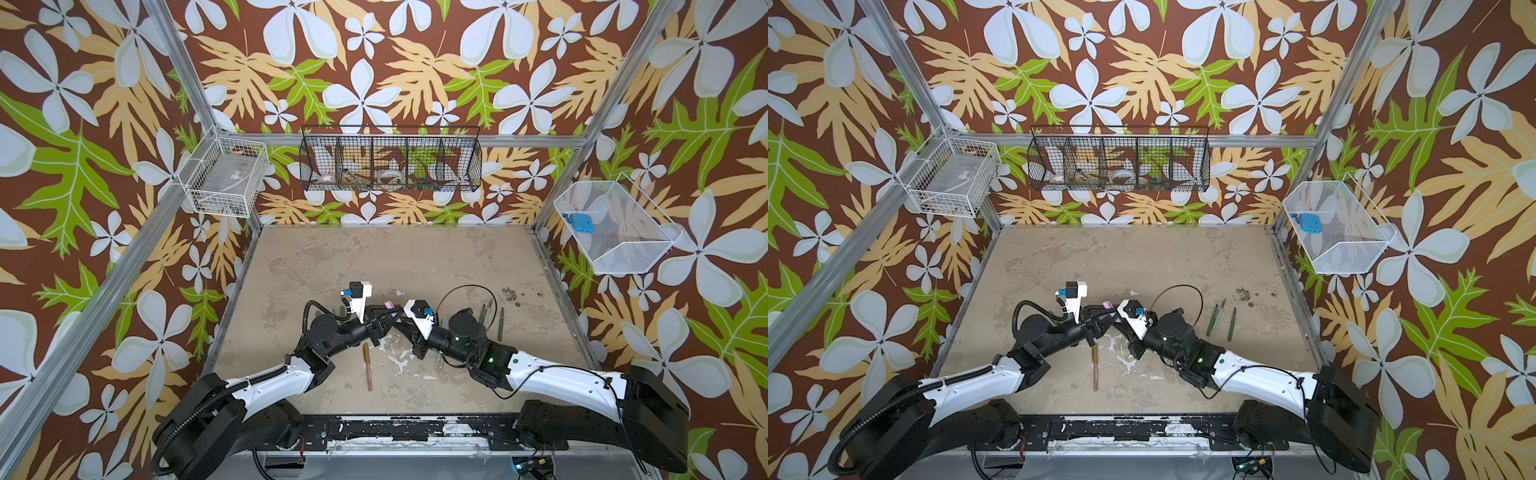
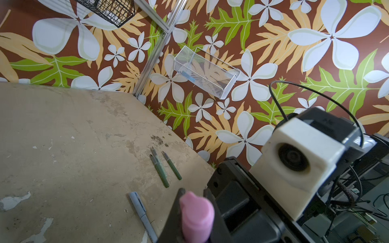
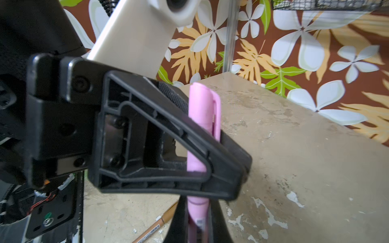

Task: Open the pen caps
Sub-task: 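Hold the pink cap with the left gripper while the right gripper pulls the pen body, then lower the pink cap with the left gripper while the right gripper lowers the uncapped pen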

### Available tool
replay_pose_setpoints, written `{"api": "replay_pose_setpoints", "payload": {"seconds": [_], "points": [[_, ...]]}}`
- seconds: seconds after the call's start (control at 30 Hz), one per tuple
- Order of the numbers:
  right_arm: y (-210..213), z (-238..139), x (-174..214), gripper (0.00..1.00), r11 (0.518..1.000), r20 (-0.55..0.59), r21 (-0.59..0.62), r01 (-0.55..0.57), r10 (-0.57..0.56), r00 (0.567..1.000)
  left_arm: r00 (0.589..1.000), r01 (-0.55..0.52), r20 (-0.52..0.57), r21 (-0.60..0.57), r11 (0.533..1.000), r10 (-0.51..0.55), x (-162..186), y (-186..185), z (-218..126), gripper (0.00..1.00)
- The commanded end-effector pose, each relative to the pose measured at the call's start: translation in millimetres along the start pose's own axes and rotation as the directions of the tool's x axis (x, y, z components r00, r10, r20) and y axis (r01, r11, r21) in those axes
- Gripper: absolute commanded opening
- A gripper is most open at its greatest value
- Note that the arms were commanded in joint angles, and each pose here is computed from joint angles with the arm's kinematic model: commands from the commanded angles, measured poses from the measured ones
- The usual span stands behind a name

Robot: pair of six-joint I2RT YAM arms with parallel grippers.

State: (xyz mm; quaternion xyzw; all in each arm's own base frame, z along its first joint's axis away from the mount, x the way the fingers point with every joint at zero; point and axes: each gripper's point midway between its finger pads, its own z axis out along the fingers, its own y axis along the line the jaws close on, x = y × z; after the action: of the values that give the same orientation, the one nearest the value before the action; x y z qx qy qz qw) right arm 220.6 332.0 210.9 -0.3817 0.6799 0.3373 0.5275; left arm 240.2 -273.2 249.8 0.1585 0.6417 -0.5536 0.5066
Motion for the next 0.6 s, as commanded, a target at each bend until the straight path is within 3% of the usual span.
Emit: {"api": "replay_pose_setpoints", "payload": {"seconds": [0.0, 0.1, 0.2, 0.33, 0.43, 0.57], "points": [[30, -4, 10, 0.0, 0.966, -0.056, -0.247, -0.079, 0.067, 0.996, 0.997, -0.006, 0.08, -0.002, 1.0, 0.007, -19, 0, -3, 0.0], [34, -3, 19, 0.0, 0.956, -0.089, -0.283, -0.079, 0.056, 0.994, 0.996, -0.012, 0.09, 0.0, 1.0, 0.012, -21, 1, -7, 0.0], [26, 2, 26, 0.0, 0.968, -0.114, -0.235, -0.082, 0.056, 0.992, 0.995, -0.009, 0.1, -0.01, 1.0, 0.01, -23, 4, -9, 0.0], [0, 9, 35, 0.0, 0.999, -0.154, 0.038, 0.032, -0.025, 0.988, 0.994, 0.0, 0.11, -0.018, 1.0, 0.002, -25, 5, -11, 0.0], [-19, 6, 35, 0.0, 0.963, -0.179, 0.242, 0.122, -0.079, 0.981, 0.992, 0.008, 0.129, -0.039, 0.999, -0.003, -28, 8, -14, 0.0], [-21, 6, 36, 0.0, 0.945, -0.185, 0.296, 0.14, -0.087, 0.979, 0.988, 0.012, 0.154, -0.067, 0.998, -0.001, -33, 12, -19, 0.0]]}}
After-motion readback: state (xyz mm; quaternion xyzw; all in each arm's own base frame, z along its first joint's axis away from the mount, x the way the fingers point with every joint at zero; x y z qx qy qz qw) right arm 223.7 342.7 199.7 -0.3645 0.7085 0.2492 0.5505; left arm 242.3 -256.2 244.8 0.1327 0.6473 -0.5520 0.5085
